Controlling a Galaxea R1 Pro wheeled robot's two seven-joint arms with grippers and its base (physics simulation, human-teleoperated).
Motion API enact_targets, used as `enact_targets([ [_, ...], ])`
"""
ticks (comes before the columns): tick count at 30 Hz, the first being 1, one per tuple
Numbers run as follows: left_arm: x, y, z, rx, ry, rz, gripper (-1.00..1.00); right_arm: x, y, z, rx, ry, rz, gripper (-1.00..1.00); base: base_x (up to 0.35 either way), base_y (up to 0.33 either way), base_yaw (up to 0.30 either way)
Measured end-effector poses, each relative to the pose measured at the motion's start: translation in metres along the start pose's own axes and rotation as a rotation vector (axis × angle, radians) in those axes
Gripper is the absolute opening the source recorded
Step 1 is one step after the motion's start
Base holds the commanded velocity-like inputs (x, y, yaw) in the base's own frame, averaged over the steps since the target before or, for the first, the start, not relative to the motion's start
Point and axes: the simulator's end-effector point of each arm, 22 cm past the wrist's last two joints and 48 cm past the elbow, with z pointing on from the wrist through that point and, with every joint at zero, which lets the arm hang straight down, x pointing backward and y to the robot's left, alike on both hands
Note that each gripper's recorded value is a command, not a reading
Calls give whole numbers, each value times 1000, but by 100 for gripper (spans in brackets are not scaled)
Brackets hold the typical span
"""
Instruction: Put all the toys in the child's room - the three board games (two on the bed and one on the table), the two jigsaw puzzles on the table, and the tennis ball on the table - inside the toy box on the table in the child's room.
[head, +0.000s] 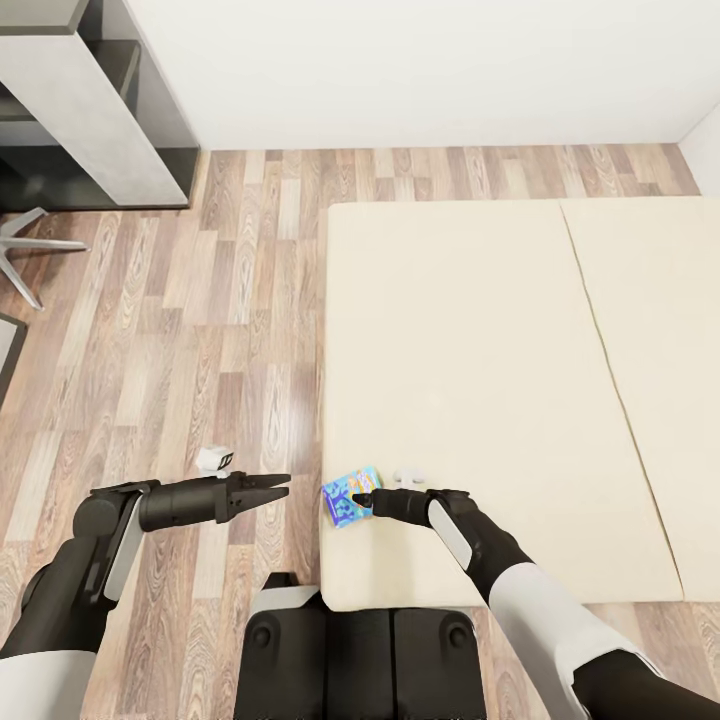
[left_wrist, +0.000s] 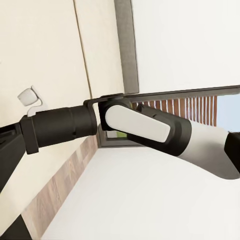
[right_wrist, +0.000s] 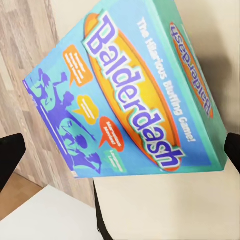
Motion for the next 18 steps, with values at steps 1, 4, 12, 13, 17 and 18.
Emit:
enact_targets([
  [1, 0, 1, 0, 0, 0, -2, 100, 1, 0, 1, 0, 1, 1, 100, 0, 0, 0],
  [4, 2, 3, 1, 0, 1, -6, 100, 3, -2, 2, 1, 5, 3, 100, 0, 0, 0],
  [12, 4, 6, 0, -2, 2, -13, 100, 6, -2, 5, 1, 11, 2, 100, 0, 0, 0],
  [13, 4, 6, 0, -2, 2, -13, 100, 6, -2, 5, 1, 12, 1, 100, 0, 0, 0],
  [17, 4, 6, 1, -1, 2, -14, 100, 7, -2, 6, 1, 12, -1, 100, 0, 0, 0],
  [18, 4, 6, 1, -1, 3, -14, 100, 7, -1, 6, 1, 13, -1, 100, 0, 0, 0],
])
